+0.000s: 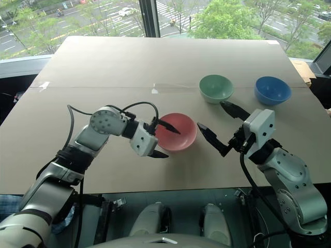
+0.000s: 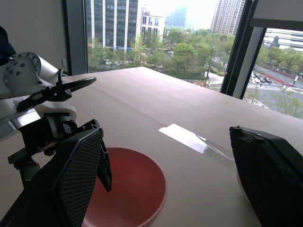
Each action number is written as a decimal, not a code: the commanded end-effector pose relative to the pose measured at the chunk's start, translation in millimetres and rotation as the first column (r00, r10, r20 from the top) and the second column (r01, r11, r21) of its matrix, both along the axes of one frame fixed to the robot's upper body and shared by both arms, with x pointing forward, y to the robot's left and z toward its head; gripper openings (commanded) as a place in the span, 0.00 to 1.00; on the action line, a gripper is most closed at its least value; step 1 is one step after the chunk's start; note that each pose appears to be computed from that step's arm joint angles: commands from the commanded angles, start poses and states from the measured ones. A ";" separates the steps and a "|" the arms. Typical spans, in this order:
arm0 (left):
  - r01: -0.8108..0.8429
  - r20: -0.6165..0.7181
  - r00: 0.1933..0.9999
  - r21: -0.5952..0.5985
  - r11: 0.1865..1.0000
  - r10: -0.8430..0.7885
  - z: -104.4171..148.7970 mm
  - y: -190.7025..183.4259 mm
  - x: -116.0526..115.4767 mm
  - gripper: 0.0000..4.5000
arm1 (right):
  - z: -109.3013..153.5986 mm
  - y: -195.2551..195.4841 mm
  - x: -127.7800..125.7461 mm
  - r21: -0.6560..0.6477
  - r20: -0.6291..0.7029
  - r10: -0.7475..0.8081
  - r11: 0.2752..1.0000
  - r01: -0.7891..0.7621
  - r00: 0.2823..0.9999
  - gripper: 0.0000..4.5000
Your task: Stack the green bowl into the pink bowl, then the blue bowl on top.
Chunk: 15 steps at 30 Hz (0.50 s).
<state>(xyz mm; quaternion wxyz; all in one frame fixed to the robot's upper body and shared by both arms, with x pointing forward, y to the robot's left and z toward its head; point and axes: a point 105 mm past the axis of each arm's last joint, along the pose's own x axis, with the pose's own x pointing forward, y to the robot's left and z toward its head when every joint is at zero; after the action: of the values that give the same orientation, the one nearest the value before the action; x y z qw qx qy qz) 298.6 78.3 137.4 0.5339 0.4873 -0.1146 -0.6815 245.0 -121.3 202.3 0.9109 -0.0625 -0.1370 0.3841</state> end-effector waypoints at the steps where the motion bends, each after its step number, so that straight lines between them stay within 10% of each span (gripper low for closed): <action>1: -0.035 -0.106 0.994 -0.092 0.995 0.025 17.5 5.6 -13.7 0.98 | 3.7 0.3 -4.1 0.008 0.017 0.014 1.000 -0.014 1.000 1.00; 15: -0.567 -0.604 0.754 -0.396 0.722 0.260 59.3 54.9 -18.5 0.98 | -3.1 4.0 -0.5 0.003 -0.007 0.070 0.998 -0.070 0.998 1.00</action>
<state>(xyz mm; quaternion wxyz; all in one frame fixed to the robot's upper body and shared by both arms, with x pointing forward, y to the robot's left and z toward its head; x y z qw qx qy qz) 284.5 123.2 183.7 0.7857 0.1235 -0.0331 -0.6052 245.6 -118.1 189.2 0.9056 -0.0468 -0.1124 0.4064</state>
